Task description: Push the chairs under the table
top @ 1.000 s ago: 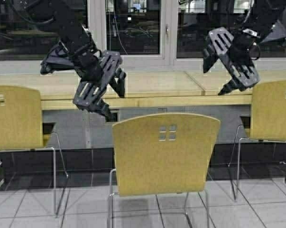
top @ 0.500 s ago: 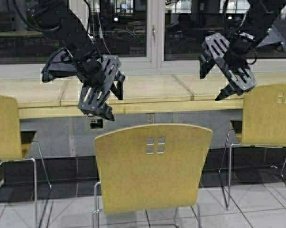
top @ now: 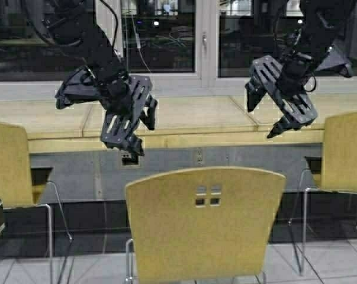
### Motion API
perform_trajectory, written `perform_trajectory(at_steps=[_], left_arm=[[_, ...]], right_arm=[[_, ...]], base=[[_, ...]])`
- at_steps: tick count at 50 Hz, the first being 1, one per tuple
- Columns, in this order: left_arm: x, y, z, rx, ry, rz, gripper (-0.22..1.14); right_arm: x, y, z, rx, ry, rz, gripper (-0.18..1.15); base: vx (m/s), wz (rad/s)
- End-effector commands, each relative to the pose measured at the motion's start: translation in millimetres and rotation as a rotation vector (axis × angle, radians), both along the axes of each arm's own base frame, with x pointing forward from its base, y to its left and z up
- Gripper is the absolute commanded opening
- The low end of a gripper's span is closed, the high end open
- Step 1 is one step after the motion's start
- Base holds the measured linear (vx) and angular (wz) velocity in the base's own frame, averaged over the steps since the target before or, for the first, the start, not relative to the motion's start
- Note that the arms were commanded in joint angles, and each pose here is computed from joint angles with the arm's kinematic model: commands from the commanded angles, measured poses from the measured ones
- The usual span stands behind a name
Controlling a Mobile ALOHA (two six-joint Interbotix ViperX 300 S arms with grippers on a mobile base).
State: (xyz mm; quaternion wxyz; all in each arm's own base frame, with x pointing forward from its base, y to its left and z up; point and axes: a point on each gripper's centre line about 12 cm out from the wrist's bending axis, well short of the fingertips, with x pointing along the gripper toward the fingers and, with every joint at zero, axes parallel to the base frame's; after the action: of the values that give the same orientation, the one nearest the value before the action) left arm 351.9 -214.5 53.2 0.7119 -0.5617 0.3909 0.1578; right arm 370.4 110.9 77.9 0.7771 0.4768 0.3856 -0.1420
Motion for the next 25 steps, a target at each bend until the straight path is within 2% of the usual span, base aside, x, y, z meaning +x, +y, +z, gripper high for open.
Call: perform_trajectory(at_steps=[1,25], left_arm=[[-2.3,-5.8,5.9,-0.009,-0.013,-0.012,0.96],[-2.4,-14.1,-34.9,-0.005,0.068,0.020,0.96]], right_arm=[[-1.5,4.7,5.3,0.007,-0.010,0.011,1.00],[1.8,9.7,-35.2,-0.012,0.073,0.005,1.00]], base=[[0.16,0.11],[0.11,0.02]])
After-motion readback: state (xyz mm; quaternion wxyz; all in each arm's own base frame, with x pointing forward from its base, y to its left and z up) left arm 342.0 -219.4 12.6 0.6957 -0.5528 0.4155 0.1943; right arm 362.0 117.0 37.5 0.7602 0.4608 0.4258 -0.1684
